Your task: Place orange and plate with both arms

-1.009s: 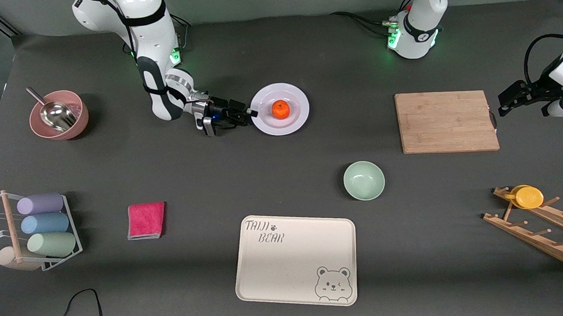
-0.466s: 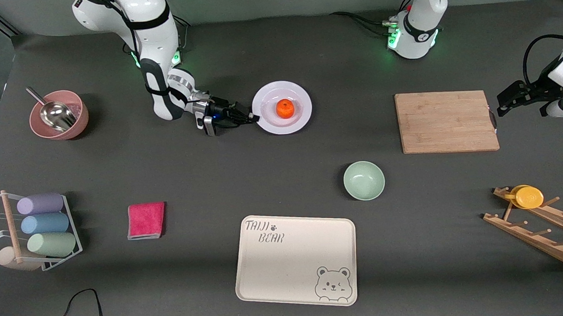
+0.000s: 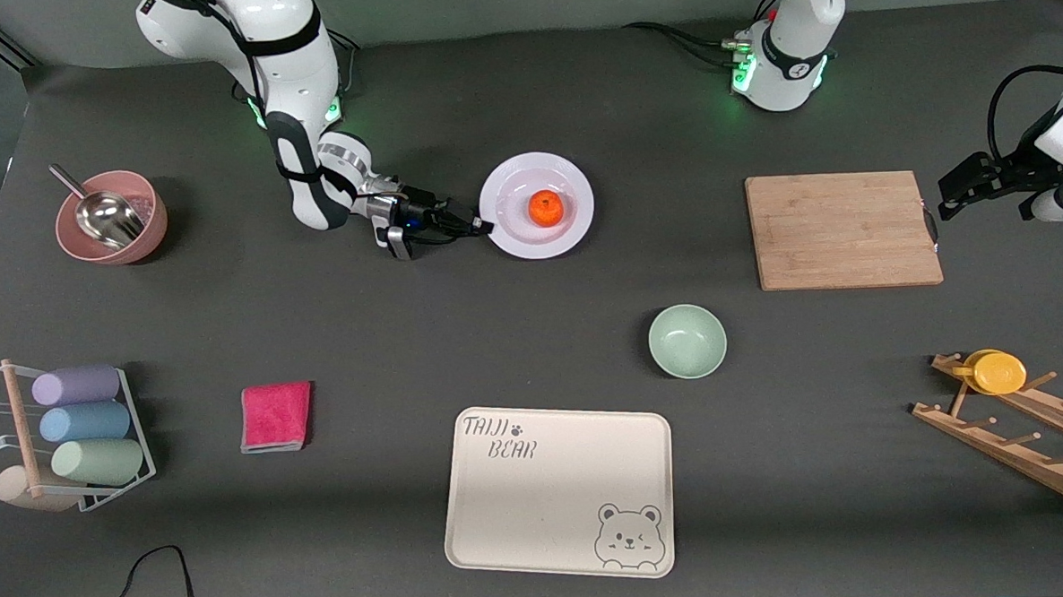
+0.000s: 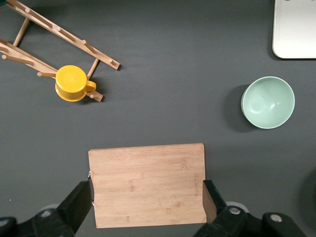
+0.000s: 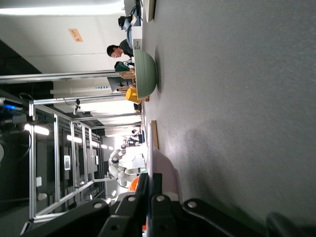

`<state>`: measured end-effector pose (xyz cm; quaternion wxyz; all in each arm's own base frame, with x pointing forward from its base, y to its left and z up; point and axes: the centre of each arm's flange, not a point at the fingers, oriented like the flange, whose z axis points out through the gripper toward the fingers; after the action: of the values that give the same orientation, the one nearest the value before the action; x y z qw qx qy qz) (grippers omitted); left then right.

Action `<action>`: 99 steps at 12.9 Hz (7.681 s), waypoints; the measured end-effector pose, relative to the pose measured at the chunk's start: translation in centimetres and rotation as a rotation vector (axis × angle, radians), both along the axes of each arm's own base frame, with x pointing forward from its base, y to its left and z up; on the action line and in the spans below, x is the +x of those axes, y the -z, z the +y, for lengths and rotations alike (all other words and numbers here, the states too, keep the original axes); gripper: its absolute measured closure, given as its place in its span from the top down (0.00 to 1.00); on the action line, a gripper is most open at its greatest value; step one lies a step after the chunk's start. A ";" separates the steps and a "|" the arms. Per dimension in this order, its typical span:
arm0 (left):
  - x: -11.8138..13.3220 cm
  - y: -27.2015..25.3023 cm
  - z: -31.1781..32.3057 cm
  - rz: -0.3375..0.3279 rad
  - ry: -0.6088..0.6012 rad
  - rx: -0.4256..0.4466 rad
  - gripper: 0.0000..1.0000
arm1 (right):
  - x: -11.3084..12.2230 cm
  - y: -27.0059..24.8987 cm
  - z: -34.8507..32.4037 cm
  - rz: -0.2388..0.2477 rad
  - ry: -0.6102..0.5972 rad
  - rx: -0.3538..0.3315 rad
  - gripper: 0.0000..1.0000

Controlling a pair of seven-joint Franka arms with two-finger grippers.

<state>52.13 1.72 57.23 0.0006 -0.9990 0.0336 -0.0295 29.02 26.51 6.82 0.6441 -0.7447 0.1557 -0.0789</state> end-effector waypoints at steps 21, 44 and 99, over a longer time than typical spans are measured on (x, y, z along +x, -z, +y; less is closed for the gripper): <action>0.2 0.7 0.0 -0.003 -0.001 -0.001 1.00 | 39.9 -12.5 1.7 0.102 0.166 -0.014 0.04; 0.3 0.9 0.0 0.001 -0.007 -0.001 1.00 | 44.6 -2.1 -1.0 -0.003 0.116 -0.126 0.22; -0.7 -0.9 4.5 0.020 -0.165 -0.011 1.00 | 20.9 -49.8 -27.0 0.170 -0.365 -1.314 1.00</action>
<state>51.46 6.26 58.13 -0.0026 -0.9986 -0.0491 -0.0196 49.96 -0.45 56.61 0.0475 -0.9988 -0.0025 0.0115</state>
